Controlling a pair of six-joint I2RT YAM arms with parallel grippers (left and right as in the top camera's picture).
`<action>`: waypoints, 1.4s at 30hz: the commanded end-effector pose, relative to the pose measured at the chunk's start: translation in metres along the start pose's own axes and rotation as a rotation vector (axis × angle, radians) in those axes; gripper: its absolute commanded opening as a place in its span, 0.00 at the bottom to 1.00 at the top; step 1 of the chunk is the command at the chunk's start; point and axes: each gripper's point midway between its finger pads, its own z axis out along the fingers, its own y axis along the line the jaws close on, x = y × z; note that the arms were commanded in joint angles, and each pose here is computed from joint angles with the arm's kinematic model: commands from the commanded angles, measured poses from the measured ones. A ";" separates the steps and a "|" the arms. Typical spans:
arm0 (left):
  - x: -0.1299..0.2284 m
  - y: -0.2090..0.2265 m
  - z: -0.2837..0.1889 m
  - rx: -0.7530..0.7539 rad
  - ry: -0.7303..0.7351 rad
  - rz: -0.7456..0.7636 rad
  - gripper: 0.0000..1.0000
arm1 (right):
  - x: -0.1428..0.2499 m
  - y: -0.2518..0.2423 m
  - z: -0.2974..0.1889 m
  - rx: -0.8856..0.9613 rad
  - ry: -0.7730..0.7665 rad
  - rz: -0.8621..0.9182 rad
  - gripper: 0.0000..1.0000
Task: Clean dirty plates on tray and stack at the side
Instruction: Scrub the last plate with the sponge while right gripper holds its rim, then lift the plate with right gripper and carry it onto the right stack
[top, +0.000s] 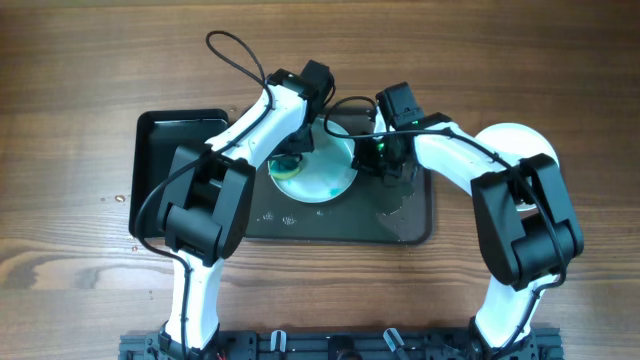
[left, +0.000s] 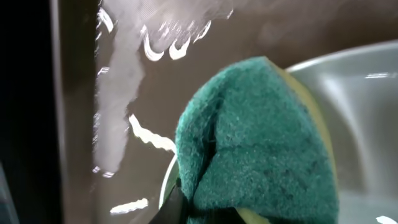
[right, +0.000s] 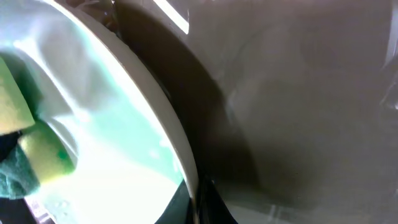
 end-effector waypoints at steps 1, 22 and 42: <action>0.016 -0.008 0.005 0.029 0.078 0.133 0.04 | 0.022 -0.039 0.021 0.115 0.065 0.051 0.04; -0.031 0.039 -0.137 0.625 -0.082 0.048 0.04 | 0.000 -0.019 -0.020 0.139 -0.065 -0.107 0.04; -0.031 0.039 -0.137 0.626 -0.086 0.049 0.04 | 0.018 0.050 -0.269 1.189 -0.978 -0.680 0.04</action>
